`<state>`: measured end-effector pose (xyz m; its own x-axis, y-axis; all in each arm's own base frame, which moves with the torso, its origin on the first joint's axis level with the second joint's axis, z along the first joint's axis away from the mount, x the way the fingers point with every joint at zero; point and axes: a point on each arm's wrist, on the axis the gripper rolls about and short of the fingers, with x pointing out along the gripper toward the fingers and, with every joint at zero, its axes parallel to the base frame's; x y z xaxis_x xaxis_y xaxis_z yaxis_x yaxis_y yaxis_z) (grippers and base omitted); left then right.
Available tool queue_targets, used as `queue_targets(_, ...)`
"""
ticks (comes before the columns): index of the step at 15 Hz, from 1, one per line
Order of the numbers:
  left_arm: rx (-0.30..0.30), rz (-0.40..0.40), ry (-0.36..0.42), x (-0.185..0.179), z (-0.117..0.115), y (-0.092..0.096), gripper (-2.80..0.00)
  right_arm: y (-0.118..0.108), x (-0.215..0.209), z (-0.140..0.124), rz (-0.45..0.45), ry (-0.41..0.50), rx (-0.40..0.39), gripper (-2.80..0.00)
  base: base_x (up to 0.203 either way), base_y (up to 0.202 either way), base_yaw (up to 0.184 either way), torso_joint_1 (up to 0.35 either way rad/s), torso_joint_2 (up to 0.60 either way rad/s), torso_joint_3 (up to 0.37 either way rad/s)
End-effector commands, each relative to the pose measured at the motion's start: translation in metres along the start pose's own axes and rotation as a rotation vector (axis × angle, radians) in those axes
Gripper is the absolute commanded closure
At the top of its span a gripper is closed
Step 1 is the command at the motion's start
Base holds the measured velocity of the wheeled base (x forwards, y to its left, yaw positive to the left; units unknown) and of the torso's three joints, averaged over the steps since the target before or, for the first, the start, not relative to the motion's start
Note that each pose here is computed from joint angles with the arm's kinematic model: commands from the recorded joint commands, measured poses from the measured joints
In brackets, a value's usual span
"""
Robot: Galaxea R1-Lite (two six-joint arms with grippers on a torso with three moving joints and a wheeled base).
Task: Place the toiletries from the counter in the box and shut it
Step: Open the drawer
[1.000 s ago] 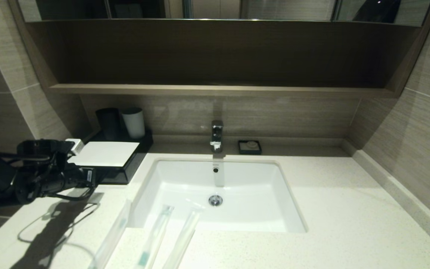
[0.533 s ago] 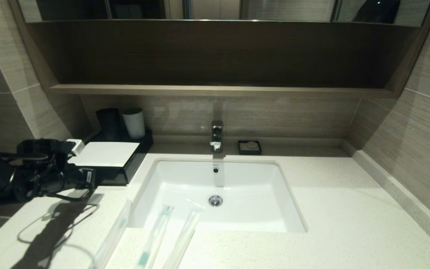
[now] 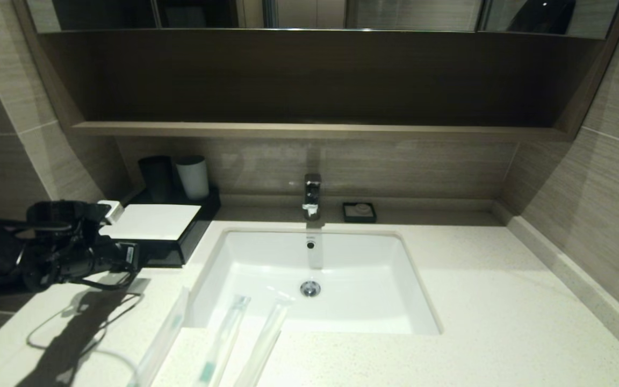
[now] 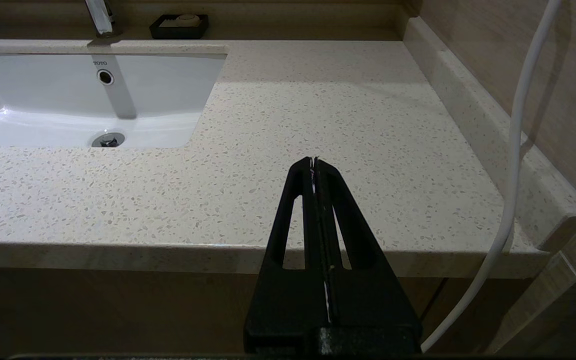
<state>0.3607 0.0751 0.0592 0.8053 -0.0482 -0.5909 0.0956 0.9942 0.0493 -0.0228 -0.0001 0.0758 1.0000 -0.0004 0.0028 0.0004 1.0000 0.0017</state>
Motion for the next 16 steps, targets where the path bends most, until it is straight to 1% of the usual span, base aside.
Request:
queue_targets(1,0.004,0.006,-0.013,0.0032,-0.0016,0.0011,0.0,0.0,0.0,-0.0004,0.0,0.0,0.0,0.0,0.0,0.0,0.0,0.0,0.0,0.0)
queue_targets(7,0.007,0.024,-0.041,0.0045,-0.0028,0.0038,0.0,0.0,0.0,-0.0004,0.0,0.0,0.0,0.0,0.0,0.0,0.0,0.0,0.0,0.0)
queue_targets(11,0.012,0.055,-0.062,-0.003,-0.0002,0.0049,0.0,0.0,0.0,-0.0004,0.0,0.0,0.0,0.0,0.0,0.0,0.0,0.0,0.0,0.0)
queue_targets(16,0.015,0.055,-0.059,-0.0031,-0.0014,0.0047,0.0,0.0,0.0,-0.0004,0.0,0.0,0.0,0.0,0.0,0.0,0.0,0.0,0.0,0.0)
